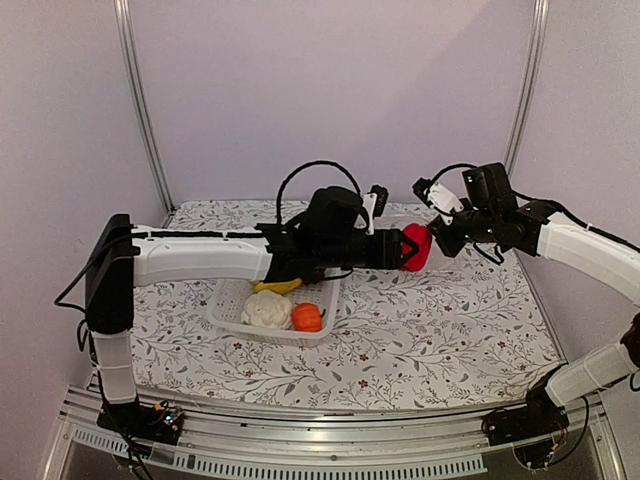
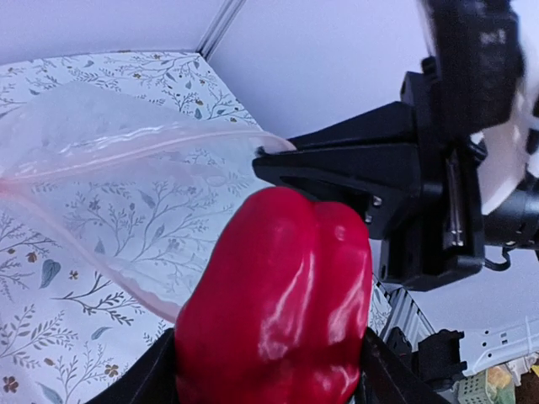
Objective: Place the food in the zip-top bag and seal the zipper
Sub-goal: Place the fake vegetable in the zipper food storage bag.
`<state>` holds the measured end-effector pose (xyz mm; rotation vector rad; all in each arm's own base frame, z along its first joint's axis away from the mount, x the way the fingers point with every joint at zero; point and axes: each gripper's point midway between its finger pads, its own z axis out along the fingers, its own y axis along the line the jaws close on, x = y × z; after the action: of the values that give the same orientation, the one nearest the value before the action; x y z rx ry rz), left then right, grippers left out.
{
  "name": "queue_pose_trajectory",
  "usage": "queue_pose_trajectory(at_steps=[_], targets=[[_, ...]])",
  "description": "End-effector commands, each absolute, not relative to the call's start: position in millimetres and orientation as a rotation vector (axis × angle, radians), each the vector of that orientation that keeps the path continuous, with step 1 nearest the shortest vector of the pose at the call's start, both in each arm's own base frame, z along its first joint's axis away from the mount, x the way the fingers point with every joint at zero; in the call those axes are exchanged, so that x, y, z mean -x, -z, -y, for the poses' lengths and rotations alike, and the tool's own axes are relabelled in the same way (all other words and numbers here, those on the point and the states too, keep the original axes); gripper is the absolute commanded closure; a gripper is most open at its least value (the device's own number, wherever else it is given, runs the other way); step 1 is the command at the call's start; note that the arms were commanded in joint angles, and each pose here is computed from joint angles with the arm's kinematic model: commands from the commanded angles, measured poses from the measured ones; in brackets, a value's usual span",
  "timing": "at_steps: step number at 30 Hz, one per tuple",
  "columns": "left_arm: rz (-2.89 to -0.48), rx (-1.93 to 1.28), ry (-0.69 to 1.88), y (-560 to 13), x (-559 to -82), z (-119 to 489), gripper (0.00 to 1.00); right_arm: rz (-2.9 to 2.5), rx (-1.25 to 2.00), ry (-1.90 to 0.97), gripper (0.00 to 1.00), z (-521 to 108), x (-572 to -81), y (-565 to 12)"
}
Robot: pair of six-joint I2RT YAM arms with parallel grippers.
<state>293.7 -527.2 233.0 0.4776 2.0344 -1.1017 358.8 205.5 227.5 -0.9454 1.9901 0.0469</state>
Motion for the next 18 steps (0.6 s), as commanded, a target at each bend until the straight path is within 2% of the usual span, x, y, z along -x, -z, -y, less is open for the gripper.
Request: queue_pose_trajectory(at_steps=[1, 11, 13, 18], targets=[[-2.078, -0.303, 1.182, -232.6, -318.0, 519.6, 0.74, -1.950, 0.915, -0.078, 1.00, -206.1, -351.5, -249.3], [-2.173, -0.130, 1.257, -215.3, -340.4, 518.0, 0.72, -1.900, 0.972, -0.168, 1.00, -219.1, -331.0, -254.2], [-2.180, -0.078, 1.290, -217.4, -347.1, 520.5, 0.66, -1.898, 1.003, -0.210, 1.00, -225.5, -323.7, -251.4], [-2.111, -0.039, 1.310, -246.3, -360.4, 524.4, 0.37, -1.917, 0.997, -0.267, 1.00, -229.4, -318.8, -256.4]])
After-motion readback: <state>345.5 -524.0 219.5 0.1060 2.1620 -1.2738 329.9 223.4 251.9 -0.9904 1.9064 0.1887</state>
